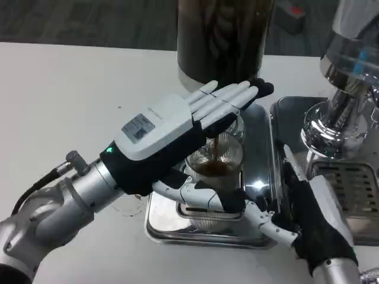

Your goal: Grasp the cup under the faucet to collect the drink, then remove the cup.

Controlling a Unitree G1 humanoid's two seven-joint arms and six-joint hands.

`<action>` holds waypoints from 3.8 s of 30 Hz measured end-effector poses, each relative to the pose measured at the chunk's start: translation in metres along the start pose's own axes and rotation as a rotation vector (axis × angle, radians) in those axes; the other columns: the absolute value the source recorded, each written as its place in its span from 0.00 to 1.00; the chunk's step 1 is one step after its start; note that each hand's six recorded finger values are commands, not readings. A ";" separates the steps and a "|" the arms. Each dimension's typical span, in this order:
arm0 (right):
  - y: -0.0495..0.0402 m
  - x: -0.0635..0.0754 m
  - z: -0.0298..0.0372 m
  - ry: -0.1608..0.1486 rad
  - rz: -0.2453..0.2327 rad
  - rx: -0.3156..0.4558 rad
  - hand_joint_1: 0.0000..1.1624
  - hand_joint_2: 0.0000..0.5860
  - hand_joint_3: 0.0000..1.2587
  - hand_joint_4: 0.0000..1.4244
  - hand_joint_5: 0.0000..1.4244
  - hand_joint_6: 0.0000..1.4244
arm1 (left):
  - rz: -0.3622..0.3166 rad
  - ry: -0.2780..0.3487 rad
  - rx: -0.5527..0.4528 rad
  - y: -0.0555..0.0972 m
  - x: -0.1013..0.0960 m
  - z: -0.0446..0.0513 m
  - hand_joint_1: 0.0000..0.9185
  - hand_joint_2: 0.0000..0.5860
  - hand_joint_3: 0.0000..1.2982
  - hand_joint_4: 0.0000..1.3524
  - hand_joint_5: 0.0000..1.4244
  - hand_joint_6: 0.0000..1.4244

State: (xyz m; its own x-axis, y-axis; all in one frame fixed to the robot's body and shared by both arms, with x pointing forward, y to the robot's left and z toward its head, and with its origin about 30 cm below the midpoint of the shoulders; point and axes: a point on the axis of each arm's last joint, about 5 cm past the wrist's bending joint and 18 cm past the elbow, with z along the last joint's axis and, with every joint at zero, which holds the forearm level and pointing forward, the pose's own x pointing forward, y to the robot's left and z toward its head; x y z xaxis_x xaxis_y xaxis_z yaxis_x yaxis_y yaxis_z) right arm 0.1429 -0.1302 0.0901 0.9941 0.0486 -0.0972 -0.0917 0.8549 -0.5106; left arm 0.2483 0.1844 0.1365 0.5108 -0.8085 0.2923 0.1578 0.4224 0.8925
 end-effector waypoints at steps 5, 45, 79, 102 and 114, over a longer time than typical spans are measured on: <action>0.0023 0.006 0.0000 -0.016 0.035 0.033 0.52 0.42 0.00 0.00 0.00 0.00 | 0.002 0.001 0.001 0.000 0.000 -0.0001 0.00 0.18 0.00 0.00 0.03 0.01; 0.0149 0.025 0.0035 -0.074 0.130 0.107 0.54 0.42 0.00 0.00 0.00 0.00 | 0.258 0.142 0.074 0.011 -0.033 0.0059 0.00 0.20 0.00 0.00 0.00 0.00; 0.0328 0.040 -0.0029 -0.130 0.124 0.252 0.67 0.35 0.00 0.00 0.00 0.03 | 0.135 0.666 -0.076 -0.041 -0.127 0.0107 0.00 0.22 0.00 0.00 0.00 0.00; 0.0394 0.050 -0.0006 -0.146 0.148 0.266 0.74 0.36 0.00 0.00 0.06 0.16 | 0.120 0.686 -0.092 -0.045 -0.132 0.0136 0.00 0.23 0.02 0.00 0.00 0.00; 0.0405 0.052 0.0014 -0.147 0.147 0.267 0.79 0.39 0.04 0.13 0.13 0.24 | 0.137 0.707 -0.106 -0.046 -0.135 0.0172 0.00 0.22 0.03 0.00 0.00 0.00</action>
State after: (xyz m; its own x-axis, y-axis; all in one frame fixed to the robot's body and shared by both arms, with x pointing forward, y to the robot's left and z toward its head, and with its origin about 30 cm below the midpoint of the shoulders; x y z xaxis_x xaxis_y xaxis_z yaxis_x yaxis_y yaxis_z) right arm 0.1907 -0.0923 0.0656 0.9709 0.2387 -0.0187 -0.2354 0.9374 -0.2566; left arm 0.1575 0.2669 0.0617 0.9501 -0.3027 0.0752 0.1162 0.5673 0.8153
